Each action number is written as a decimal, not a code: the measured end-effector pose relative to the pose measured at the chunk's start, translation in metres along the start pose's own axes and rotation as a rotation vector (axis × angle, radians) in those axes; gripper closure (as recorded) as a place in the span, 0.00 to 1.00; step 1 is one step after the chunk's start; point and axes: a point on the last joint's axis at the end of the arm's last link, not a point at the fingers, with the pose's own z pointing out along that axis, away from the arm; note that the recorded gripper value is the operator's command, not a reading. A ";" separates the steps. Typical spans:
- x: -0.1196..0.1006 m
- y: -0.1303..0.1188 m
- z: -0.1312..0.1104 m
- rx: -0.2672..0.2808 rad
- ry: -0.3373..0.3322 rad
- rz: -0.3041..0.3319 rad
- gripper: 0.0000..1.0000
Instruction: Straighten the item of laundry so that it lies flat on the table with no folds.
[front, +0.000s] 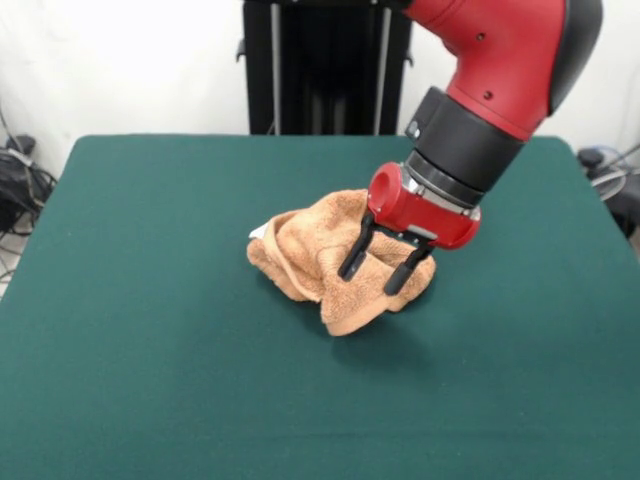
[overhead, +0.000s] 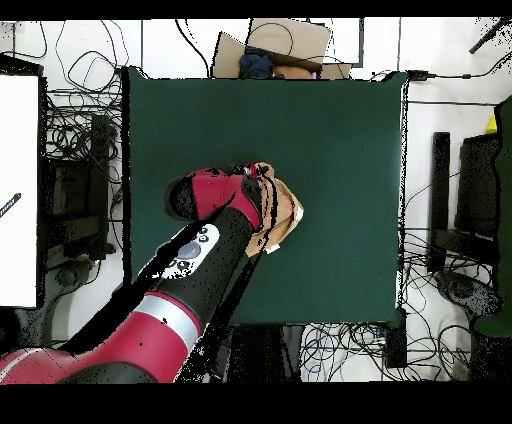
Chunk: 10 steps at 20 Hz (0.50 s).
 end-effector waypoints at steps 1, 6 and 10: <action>0.000 0.000 0.000 0.000 0.000 0.000 0.00; -0.002 0.004 -0.003 -0.003 -0.004 0.002 0.00; -0.004 0.012 -0.008 -0.008 -0.011 -0.001 0.00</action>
